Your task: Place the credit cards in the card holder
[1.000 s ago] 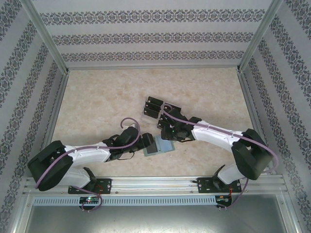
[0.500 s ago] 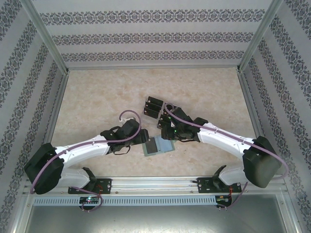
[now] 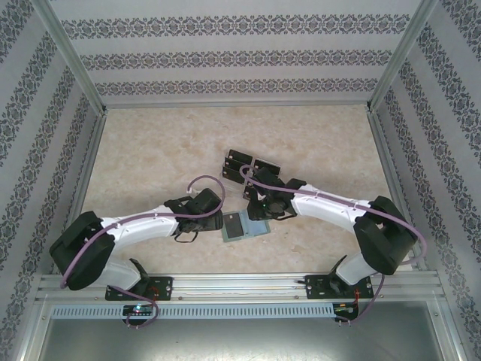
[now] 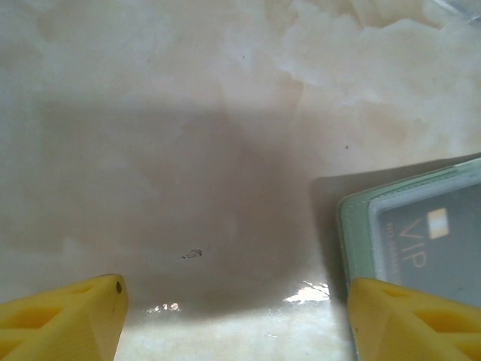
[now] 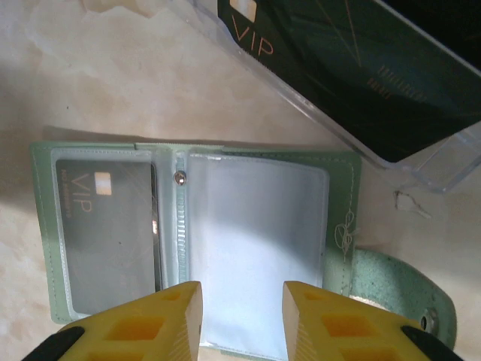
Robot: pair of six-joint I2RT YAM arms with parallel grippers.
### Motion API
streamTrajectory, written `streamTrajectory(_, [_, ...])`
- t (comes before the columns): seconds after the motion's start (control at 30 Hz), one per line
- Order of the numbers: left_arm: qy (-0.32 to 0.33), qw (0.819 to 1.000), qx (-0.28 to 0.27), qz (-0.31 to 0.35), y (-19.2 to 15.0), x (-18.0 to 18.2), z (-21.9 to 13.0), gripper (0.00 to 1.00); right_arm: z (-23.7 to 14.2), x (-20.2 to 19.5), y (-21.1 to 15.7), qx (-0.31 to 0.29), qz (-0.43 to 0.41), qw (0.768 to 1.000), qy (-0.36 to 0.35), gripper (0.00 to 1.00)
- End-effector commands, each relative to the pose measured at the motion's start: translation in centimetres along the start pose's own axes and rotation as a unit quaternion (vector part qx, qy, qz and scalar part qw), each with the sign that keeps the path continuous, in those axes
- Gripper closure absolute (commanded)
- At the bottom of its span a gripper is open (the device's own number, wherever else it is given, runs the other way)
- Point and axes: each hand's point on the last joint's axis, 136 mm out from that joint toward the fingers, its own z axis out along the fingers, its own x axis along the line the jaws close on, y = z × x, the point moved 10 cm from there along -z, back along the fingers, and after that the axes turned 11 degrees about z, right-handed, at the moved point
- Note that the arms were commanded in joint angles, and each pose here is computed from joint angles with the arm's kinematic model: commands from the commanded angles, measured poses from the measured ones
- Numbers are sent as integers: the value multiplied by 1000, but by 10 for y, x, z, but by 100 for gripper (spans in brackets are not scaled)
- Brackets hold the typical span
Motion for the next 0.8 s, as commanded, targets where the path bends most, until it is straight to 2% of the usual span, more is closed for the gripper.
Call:
streamTrajectory(0.0, [25,1000,9,11,-2,6,5,22,2,2,3,-3,-18,1000,-19,66])
streamTrajectory(0.3, [21,1000,6,7,-5,8,8,23,13,-4,2,0,-20,999,-45,65])
streamTrajectory(0.77, [18,1000,4,5,-6,8,8,23,23,-2,-1,15,-22,999,-37,65])
